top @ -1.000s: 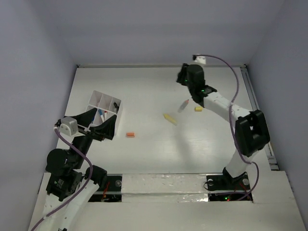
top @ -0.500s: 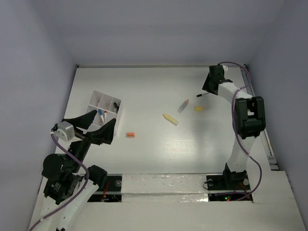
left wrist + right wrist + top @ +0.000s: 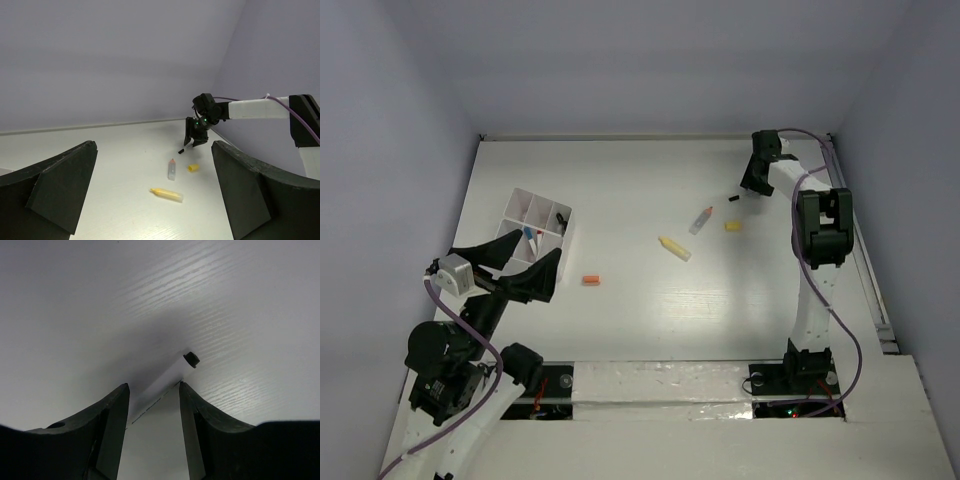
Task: Sort the stationery into containers
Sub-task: Pick up the pen from the center of the board.
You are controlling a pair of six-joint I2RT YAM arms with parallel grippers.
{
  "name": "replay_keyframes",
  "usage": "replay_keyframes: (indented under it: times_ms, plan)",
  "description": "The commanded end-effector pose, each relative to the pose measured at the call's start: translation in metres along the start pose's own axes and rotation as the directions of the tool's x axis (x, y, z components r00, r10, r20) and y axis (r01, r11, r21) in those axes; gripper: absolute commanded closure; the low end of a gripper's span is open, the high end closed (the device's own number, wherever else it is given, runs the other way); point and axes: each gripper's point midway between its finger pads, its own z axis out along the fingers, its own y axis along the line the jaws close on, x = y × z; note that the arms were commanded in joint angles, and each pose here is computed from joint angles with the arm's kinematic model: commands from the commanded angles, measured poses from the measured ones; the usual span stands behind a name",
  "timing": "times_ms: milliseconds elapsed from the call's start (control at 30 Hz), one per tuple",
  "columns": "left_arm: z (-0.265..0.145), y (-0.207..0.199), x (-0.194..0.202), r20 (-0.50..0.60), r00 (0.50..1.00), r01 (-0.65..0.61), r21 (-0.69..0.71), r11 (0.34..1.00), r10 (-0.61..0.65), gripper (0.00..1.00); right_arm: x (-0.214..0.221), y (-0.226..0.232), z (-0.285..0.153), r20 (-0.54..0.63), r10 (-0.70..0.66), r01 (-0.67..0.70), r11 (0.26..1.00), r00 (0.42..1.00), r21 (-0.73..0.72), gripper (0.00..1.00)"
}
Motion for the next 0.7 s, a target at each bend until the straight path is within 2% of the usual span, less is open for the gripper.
replay_keyframes:
  times_ms: [0,300,367,433,467,667]
  plan:
    - [-0.001,-0.005,-0.016,0.059,0.998,0.000,0.022,1.000,-0.002,0.01,-0.005,0.005,-0.005,-0.021,-0.007,0.006,1.000,1.000,-0.012,0.51]
    - [-0.001,-0.005,-0.015,0.055,0.998,-0.001,0.019,1.000,0.000,0.01,0.006,0.011,0.010,-0.106,-0.061,0.059,0.998,0.993,-0.023,0.72]
    - [0.000,-0.005,-0.015,0.054,0.999,-0.001,0.017,1.000,0.000,0.01,0.009,0.014,0.012,-0.118,-0.068,0.064,0.997,0.991,-0.035,0.70]
    - [0.000,-0.005,-0.015,0.054,0.999,-0.001,0.017,1.000,0.000,0.01,0.009,0.017,0.016,-0.127,-0.083,0.077,0.996,0.988,-0.048,0.60]
    - [0.000,-0.005,-0.015,0.052,0.999,-0.001,0.020,1.000,0.000,0.01,0.012,0.017,0.017,-0.144,-0.089,0.083,0.996,0.986,-0.045,0.60]
    - [0.001,-0.004,-0.013,0.045,0.999,-0.003,0.015,1.000,0.002,0.01,0.013,0.023,0.022,-0.163,-0.117,0.106,0.992,0.980,-0.074,0.72]
